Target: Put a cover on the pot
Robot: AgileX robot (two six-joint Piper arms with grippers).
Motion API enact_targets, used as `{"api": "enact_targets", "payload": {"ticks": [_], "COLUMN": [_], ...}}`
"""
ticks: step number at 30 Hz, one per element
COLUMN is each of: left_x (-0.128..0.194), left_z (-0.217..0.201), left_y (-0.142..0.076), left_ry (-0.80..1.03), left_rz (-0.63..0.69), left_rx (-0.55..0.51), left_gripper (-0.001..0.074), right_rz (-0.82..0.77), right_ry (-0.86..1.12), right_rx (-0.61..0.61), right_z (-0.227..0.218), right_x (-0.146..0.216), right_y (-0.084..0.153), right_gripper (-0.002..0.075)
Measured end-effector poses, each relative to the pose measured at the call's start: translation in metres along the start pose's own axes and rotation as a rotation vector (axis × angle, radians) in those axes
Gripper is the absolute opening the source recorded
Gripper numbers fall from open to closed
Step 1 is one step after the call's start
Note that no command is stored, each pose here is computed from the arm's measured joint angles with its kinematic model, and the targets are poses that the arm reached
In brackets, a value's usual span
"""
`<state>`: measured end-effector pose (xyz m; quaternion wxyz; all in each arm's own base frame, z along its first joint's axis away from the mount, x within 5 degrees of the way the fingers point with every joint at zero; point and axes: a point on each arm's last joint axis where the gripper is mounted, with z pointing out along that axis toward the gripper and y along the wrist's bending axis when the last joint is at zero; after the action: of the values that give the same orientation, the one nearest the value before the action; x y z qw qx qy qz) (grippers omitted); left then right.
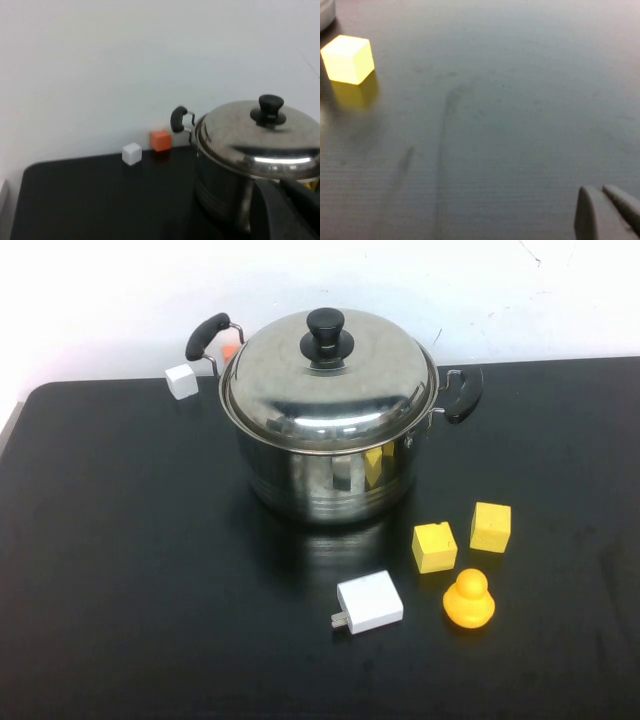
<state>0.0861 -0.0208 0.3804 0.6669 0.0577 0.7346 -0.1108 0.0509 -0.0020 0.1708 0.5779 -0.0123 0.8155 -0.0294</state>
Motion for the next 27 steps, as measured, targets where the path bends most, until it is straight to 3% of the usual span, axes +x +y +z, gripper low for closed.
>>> {"api": "enact_targets", "payload": {"ticks": [8, 27], "left_x": [0.042, 0.056], "left_z": [-0.040, -0.050], "left_y": [0.014, 0.017], "left_ry": [-0.096, -0.129], "left_rz": [-0.041, -0.025], "left_rx": [0.013, 0.014], "left_gripper": [-0.0001, -0.0001], "right_rz": [0.000, 0.000], "right_ry": [0.000, 0.000], "right_rx": [0.000, 0.000], "right_z": [0.000, 0.000], "right_x": [0.000, 0.000], "right_y": [0.000, 0.000], "right_gripper": [-0.0002, -0.0002]}}
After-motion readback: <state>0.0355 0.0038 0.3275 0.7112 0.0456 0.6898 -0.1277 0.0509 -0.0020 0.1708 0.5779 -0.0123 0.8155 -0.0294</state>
